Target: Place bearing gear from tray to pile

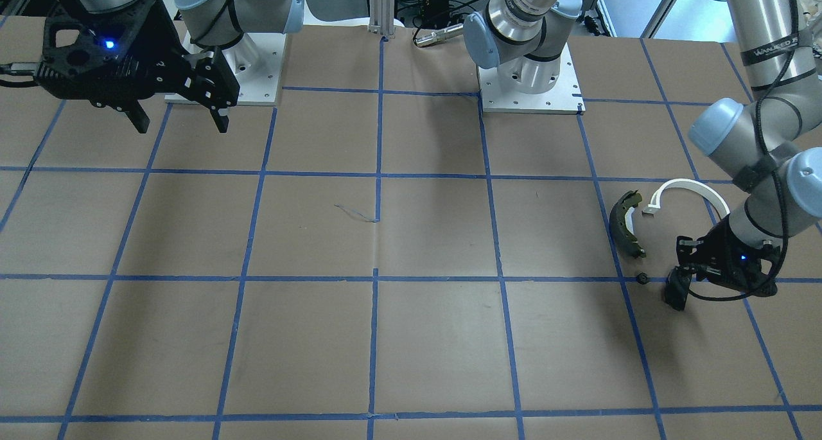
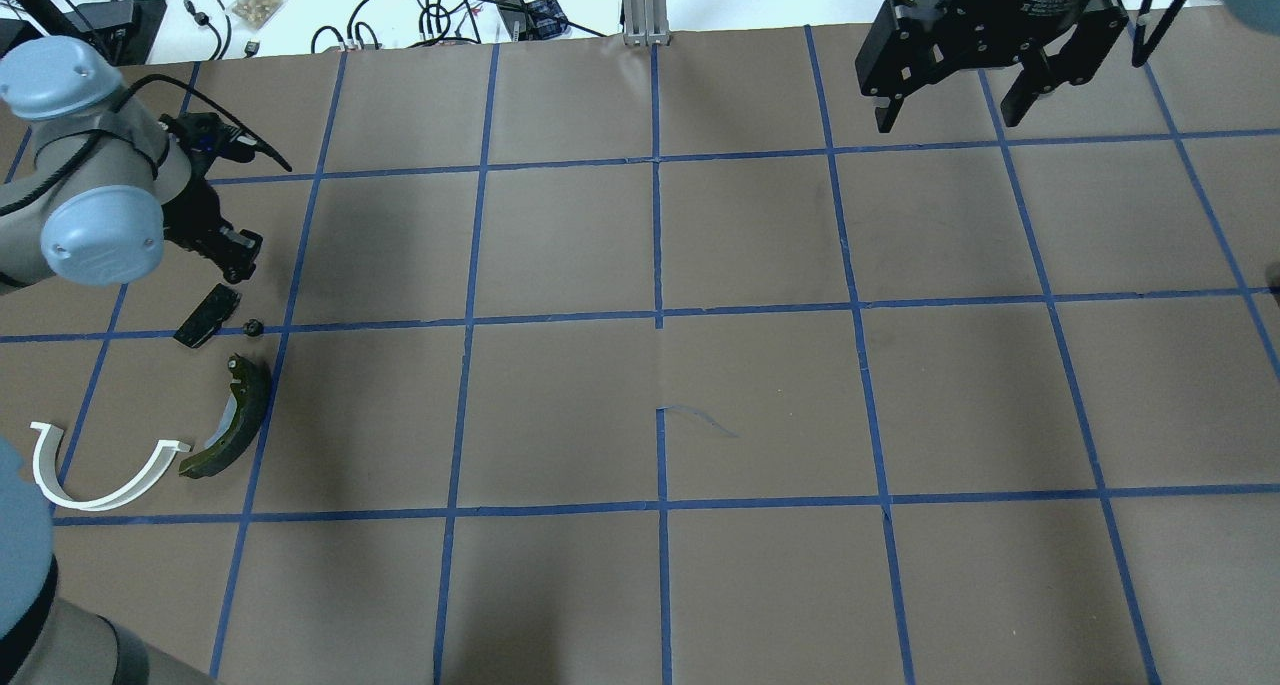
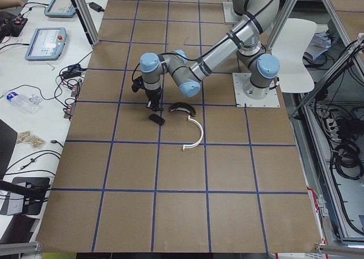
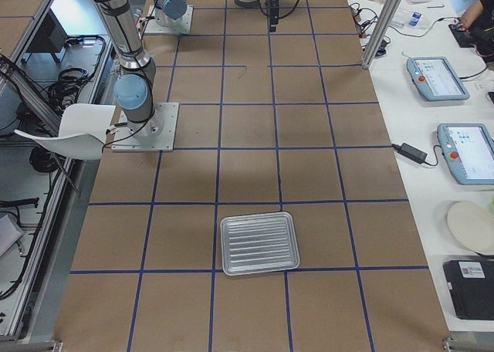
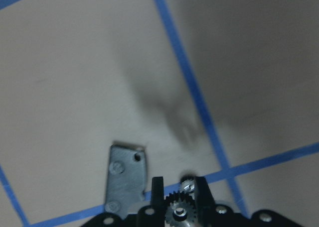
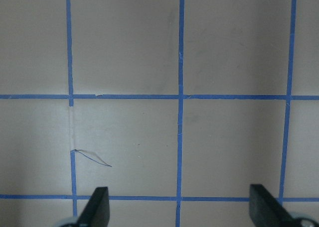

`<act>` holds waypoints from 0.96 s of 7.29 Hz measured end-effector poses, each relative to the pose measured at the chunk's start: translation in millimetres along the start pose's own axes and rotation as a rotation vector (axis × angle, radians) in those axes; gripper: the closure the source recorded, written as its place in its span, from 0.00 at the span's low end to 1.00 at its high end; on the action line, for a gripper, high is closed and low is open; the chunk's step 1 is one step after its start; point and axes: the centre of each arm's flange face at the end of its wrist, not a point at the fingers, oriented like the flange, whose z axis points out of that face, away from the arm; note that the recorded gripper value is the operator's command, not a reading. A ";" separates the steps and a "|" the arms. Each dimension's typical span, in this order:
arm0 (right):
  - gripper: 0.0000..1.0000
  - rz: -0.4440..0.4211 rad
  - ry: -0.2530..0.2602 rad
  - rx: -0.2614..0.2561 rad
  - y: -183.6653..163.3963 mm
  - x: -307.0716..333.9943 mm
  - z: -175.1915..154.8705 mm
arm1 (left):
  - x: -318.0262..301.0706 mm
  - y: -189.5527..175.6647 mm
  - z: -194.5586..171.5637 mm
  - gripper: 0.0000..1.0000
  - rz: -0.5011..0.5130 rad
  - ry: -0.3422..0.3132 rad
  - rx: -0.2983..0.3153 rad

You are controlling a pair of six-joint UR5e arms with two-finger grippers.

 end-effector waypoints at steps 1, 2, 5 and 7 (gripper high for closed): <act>0.00 0.000 0.000 -0.001 0.1 0.1 0.7 | -5.8 19.9 15.8 0.81 -0.017 0.045 -0.002; 0.00 0.001 0.000 -0.001 0.1 0.0 1.2 | 3.0 32.8 29.0 0.79 -0.028 0.076 -0.002; 0.00 0.001 0.003 -0.004 0.2 0.3 2.6 | 18.1 46.2 35.0 0.00 -0.024 0.082 0.005; 0.00 0.001 0.004 -0.006 0.4 0.4 3.1 | 17.8 47.5 27.3 0.00 -0.023 0.071 0.010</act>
